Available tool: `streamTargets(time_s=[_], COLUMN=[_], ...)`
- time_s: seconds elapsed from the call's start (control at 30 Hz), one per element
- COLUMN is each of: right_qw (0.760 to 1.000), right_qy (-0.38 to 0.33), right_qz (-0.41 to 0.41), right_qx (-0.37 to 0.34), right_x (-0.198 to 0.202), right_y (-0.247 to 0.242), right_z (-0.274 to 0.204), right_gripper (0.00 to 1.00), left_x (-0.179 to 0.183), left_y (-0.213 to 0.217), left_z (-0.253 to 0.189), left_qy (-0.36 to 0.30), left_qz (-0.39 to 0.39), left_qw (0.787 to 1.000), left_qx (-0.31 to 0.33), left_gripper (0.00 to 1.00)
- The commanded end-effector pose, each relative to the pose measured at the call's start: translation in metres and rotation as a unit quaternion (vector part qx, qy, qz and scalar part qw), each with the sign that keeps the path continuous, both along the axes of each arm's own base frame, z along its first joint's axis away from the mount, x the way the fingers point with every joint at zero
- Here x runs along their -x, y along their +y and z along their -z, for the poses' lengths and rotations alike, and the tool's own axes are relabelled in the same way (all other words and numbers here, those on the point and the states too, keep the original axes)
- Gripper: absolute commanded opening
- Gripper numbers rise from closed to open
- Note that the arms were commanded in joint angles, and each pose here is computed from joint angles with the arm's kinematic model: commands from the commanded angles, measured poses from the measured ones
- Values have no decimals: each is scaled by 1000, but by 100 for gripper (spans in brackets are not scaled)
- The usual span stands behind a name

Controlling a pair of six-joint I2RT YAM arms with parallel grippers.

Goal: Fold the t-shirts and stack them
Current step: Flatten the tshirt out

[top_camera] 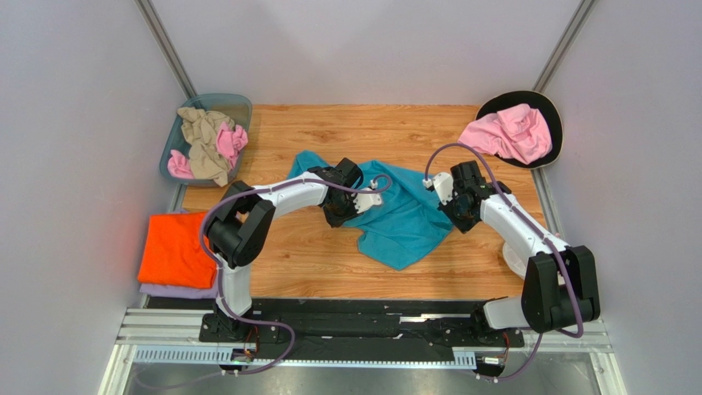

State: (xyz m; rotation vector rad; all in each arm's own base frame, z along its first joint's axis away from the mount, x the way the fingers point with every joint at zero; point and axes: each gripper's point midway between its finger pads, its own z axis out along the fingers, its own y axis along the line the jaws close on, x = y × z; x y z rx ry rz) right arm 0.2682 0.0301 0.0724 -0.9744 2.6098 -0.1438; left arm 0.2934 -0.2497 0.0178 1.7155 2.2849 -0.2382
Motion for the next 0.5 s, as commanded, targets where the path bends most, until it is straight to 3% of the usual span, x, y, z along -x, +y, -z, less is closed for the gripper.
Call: streamTargets(time_s=[0.0,0.27,0.47], right_qw=[1000,999,995], right_qy=[-24,-53,-92], right_qz=[2,10,23], right_qx=[-1,3,-4], right_x=[-7,-16,-25], right_y=[-1,-2,-2], right_z=[-8,-33,-65], right_gripper=[0,0,0], left_x=[16,-1,-26], left_y=[5,2,4], left_z=[1,-52,-115], left_qy=[26,-49,-149], left_qz=[-2,-21,-34], left_qw=[1000,998,987], left_qx=[-8,27,51], left_gripper=[0,0,0])
